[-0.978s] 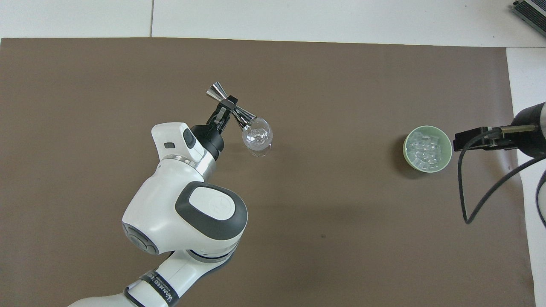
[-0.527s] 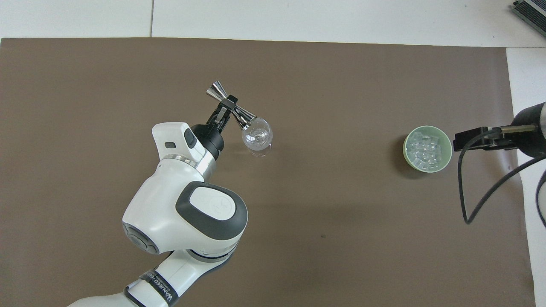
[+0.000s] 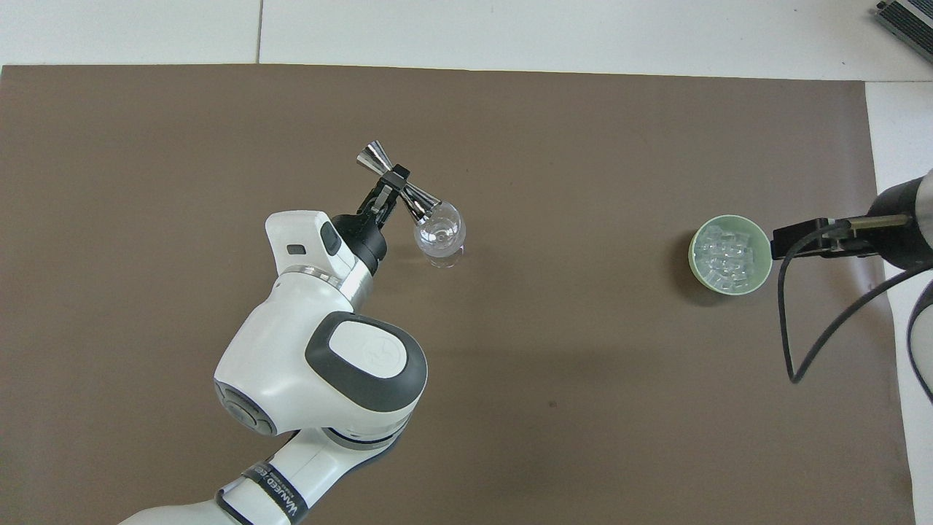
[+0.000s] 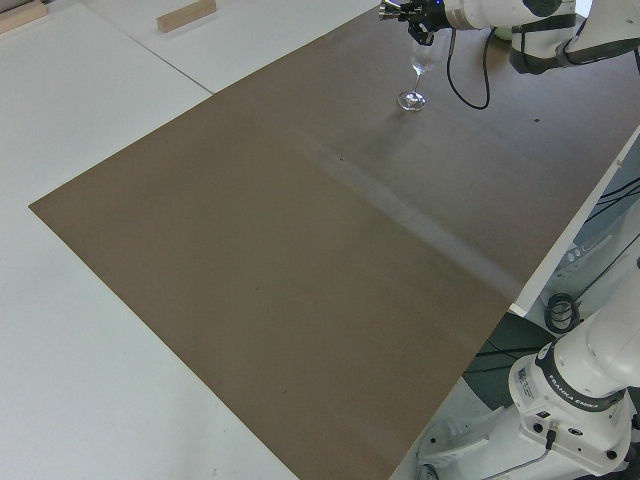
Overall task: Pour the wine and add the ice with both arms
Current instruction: 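Carry the jigger back with the left gripper while the right gripper enters the cup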
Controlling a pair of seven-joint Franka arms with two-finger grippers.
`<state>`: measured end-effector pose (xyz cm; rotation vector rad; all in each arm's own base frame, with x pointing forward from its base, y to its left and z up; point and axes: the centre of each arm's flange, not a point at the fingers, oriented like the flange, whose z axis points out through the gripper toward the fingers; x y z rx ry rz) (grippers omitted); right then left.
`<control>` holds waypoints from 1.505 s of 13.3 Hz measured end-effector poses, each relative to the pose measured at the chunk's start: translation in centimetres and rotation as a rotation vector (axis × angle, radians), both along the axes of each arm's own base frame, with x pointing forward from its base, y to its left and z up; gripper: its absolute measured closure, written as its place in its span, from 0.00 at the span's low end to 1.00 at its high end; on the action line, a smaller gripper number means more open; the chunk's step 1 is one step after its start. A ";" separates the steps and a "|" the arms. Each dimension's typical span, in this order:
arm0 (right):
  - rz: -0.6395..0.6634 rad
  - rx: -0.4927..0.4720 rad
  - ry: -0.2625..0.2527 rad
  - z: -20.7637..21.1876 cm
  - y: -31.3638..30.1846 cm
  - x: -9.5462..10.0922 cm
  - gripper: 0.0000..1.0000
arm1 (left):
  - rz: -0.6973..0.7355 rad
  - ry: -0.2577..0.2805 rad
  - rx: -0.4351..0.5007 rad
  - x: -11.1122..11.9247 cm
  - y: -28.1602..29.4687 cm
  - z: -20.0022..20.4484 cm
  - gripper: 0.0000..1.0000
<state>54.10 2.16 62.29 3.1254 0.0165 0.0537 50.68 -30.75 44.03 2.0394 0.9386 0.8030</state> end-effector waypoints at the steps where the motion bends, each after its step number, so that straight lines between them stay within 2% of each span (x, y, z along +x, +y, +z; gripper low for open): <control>1: 0.000 0.000 -0.011 -0.1 0.0 0.1 0.00 | 0.006 0.004 -0.006 0.0 0.0 0.0 0.79; 6: -0.003 0.002 -0.063 -1.6 -0.2 0.6 0.00 | 0.114 0.084 -0.147 0.0 0.9 0.1 0.79; 10: -0.019 0.003 -0.131 -4.2 -1.2 0.8 0.00 | 0.216 0.161 -0.344 1.0 2.7 0.8 0.79; 13: -0.038 0.000 -0.182 -7.2 -2.2 -0.5 0.00 | 0.300 0.233 -0.559 2.5 4.9 2.1 0.79; 15: -0.076 0.004 -0.186 -8.7 -2.3 -1.4 0.00 | 0.371 0.278 -0.677 3.4 6.7 2.4 0.79; 17: -0.111 0.008 -0.160 -11.3 -2.4 -1.6 0.00 | 0.446 0.325 -0.789 4.2 8.4 2.3 0.79; 18: -0.121 0.009 -0.166 -12.5 -2.6 -1.4 0.05 | 0.485 0.344 -0.834 4.5 9.1 2.2 0.79; 19: -0.126 0.010 -0.172 -13.7 -2.9 -1.2 0.05 | 0.518 0.363 -0.875 4.7 9.7 2.1 0.79; 20: -0.136 0.010 -0.170 -14.9 -3.4 -1.2 0.13 | 0.548 0.384 -0.921 4.8 10.3 1.8 0.79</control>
